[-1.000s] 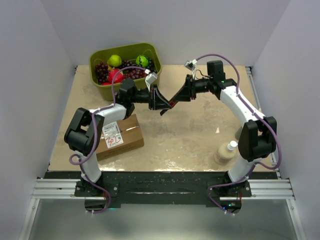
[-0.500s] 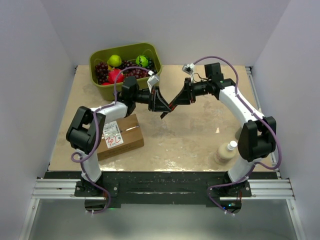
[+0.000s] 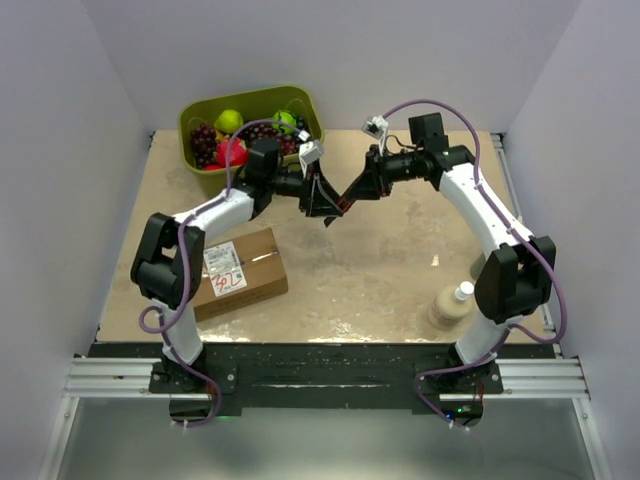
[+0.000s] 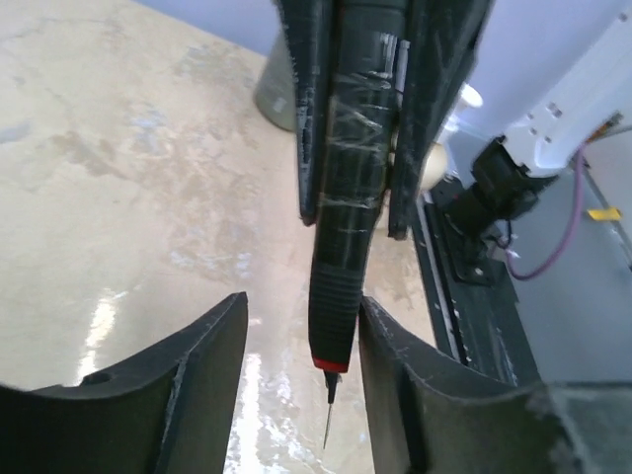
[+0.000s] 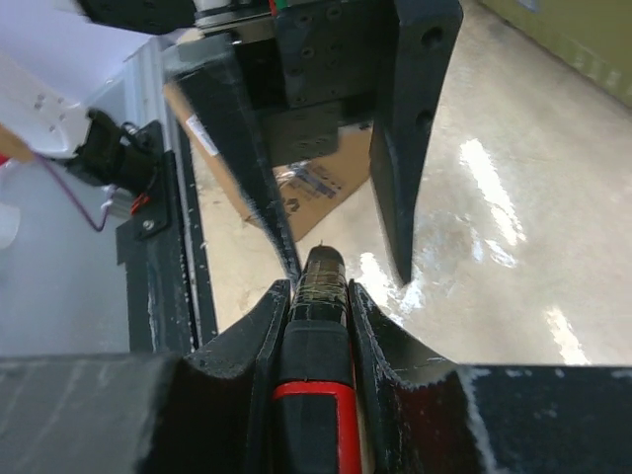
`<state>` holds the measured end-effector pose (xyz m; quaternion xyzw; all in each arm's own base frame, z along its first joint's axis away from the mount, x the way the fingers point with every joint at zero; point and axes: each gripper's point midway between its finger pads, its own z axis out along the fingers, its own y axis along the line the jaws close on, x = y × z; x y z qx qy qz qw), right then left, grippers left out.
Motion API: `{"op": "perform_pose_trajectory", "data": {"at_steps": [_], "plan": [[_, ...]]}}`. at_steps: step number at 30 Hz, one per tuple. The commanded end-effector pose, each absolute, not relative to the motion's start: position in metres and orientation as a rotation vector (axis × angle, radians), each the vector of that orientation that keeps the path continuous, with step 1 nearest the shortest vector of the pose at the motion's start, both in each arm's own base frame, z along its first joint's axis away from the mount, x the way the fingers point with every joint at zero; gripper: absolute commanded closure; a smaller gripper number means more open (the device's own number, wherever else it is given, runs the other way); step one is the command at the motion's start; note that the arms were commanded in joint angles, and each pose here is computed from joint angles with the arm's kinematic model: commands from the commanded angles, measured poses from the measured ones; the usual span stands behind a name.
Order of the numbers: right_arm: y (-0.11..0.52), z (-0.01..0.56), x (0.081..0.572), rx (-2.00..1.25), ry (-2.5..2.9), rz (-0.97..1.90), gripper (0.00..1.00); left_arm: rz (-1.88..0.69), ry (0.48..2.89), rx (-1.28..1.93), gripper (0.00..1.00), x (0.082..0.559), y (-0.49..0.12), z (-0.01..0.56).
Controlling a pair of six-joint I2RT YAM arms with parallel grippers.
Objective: Unpack the express box
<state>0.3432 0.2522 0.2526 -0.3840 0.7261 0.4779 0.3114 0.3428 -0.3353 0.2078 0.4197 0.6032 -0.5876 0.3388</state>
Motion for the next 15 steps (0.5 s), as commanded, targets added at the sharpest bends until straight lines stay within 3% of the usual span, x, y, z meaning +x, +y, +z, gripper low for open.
{"op": "perform_pose_trajectory", "data": {"at_steps": [1, 2, 3, 10, 15], "plan": [[0.251, 0.309, 0.36, -0.971, 1.841, 1.098, 1.0, -1.17, 1.531, 1.139, 0.35, 0.378, -0.31, 0.239], [0.249, 0.312, 0.363, -0.968, 1.838, 1.096, 1.0, -1.143, 1.577, 1.136, 0.08, 0.372, -0.299, 0.243], [0.249, 0.315, 0.365, -0.973, 1.826, 1.103, 1.0, -1.07, 1.6, 1.118, 0.01, 0.379, -0.285, 0.243], [0.248, 0.335, 0.384, -0.925, 1.738, 1.021, 1.0, -0.732, 1.693, 1.196, 0.02, 0.364, -0.191, 0.257], [0.247, 0.356, 0.388, -0.895, 1.668, 0.978, 1.0, -0.55, 1.973, 1.074, 0.06, 0.343, -0.083, 0.239]]}}
